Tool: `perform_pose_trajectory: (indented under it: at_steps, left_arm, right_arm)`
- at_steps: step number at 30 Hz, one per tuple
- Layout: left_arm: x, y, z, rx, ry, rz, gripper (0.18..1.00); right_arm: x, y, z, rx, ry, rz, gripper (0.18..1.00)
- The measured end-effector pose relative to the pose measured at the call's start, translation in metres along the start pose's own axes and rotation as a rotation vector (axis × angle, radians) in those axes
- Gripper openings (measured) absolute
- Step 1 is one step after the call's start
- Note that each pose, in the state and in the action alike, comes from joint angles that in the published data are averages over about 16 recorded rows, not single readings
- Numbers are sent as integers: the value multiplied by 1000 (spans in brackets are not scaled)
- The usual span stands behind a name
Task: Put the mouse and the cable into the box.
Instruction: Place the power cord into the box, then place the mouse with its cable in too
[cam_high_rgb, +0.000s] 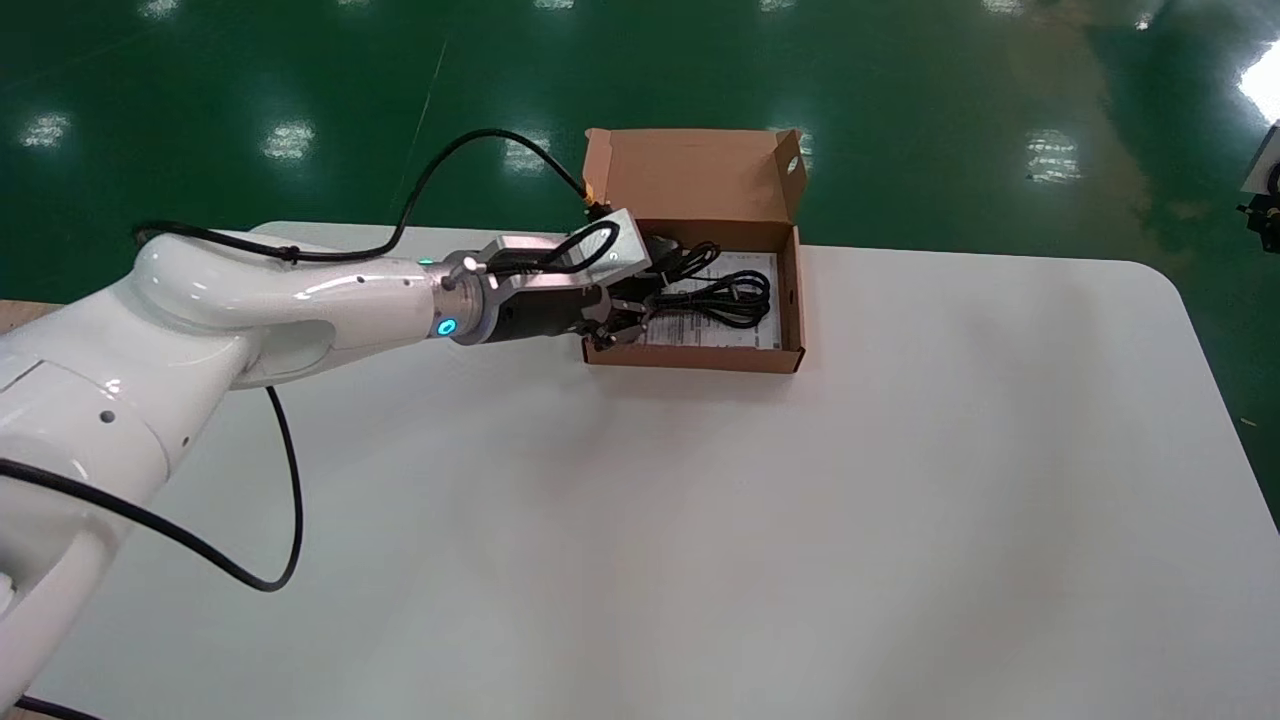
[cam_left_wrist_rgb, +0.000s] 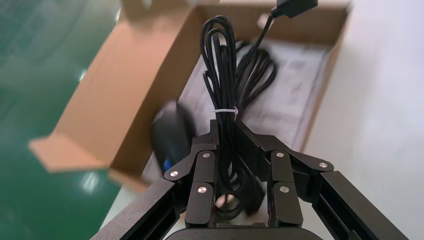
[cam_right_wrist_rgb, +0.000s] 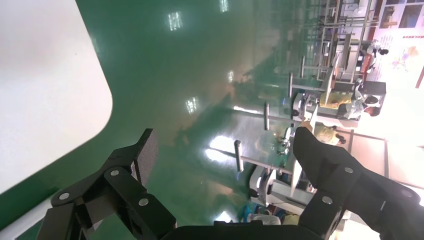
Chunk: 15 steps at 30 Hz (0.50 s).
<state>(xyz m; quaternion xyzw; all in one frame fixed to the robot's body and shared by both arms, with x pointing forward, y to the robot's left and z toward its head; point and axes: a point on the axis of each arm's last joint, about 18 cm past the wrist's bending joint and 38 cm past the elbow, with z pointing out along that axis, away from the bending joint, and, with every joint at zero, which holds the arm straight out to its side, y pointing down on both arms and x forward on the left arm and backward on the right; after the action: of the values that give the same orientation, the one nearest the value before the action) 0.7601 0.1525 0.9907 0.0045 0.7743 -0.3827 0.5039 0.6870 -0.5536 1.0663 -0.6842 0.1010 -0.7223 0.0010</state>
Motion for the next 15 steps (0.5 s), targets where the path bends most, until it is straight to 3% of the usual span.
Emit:
perform_pose_trajectory:
  at_steps: [15]
  left_arm:
    - [-1,10,2,-47,-27,-12,272]
  right_arm:
    - [-6,11,-5,-6,-18,7,1000]
